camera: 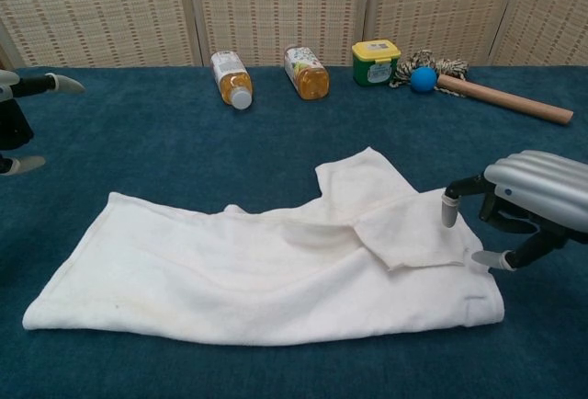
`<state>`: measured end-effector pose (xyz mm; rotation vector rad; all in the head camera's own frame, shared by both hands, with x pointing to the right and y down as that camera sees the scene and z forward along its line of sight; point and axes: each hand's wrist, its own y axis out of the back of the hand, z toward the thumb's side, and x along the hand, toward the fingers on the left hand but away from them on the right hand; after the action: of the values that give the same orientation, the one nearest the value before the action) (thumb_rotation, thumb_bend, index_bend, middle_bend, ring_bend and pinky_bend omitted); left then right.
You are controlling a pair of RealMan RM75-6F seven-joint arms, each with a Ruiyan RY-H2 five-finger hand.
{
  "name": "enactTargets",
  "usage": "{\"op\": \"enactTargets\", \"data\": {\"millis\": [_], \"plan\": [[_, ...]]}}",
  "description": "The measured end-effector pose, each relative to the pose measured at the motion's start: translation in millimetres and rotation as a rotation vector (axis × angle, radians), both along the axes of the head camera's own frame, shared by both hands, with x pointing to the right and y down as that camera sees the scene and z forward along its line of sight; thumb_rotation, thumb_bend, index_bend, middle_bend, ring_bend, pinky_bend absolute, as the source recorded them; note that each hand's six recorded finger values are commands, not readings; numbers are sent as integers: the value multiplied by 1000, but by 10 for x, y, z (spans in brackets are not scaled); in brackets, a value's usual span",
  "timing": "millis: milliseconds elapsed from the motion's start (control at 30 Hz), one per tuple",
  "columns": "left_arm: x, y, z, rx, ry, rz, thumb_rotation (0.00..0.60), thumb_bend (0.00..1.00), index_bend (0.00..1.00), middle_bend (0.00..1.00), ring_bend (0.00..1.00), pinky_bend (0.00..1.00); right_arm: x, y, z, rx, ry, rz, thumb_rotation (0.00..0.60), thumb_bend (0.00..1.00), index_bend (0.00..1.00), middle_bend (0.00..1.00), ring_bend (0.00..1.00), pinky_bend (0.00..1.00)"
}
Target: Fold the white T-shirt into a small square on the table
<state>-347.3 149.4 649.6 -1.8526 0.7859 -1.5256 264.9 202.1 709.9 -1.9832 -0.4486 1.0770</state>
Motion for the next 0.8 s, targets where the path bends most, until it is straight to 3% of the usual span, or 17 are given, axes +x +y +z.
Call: {"op": "enactTargets", "data": {"millis": [400, 800], "plan": [[-71, 29, 23, -11, -1, -16, 600, 406, 5, 936, 849, 960, -141, 34, 166, 7, 35, -52, 600, 259, 470, 950, 981, 1000], [-116, 59, 32, -18, 1, -21, 600, 406, 5, 936, 849, 960, -232, -29, 229, 39, 12, -37, 600, 424, 605, 964, 981, 1000]]}}
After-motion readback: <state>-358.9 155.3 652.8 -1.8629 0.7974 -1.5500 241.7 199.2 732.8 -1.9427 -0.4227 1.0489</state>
